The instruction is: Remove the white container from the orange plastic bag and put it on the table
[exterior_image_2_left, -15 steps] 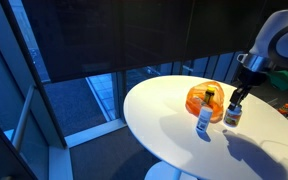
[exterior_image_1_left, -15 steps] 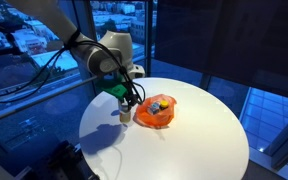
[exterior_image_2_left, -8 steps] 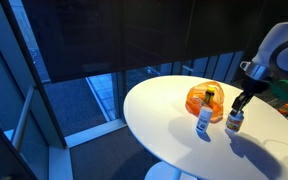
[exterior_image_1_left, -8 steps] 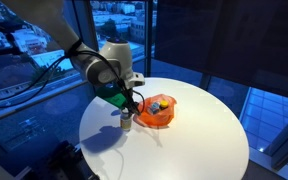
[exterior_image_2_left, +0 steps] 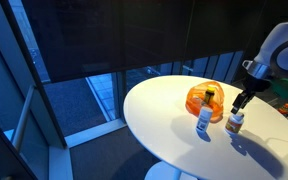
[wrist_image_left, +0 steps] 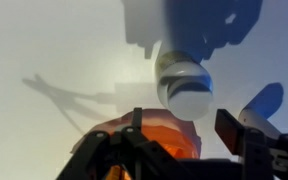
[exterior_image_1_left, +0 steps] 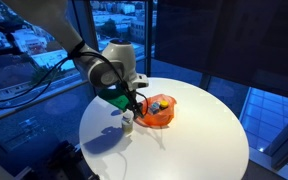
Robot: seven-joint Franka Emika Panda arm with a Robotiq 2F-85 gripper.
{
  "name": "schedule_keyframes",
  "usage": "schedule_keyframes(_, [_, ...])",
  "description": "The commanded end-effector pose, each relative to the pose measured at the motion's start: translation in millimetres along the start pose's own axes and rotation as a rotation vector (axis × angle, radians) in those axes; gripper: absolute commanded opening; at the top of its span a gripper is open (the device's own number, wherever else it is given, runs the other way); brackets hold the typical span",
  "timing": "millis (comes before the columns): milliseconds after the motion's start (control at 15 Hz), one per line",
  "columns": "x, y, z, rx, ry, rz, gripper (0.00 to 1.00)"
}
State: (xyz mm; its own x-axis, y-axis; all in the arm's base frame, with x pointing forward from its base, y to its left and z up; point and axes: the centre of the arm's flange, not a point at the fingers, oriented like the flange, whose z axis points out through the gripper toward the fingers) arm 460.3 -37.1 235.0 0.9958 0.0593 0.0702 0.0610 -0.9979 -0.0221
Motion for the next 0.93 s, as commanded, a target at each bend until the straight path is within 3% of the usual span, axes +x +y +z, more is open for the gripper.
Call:
schedule_keyframes(0, [6, 8, -35, -0.016, 0.024, -0.011, 1.0])
schedule_keyframes(267, [15, 13, -65, -0.042, -0.001, 0.002, 1.0])
schedule_keyframes(867, [36, 20, -142, -0.001, -0.155, 0.098, 1.0])
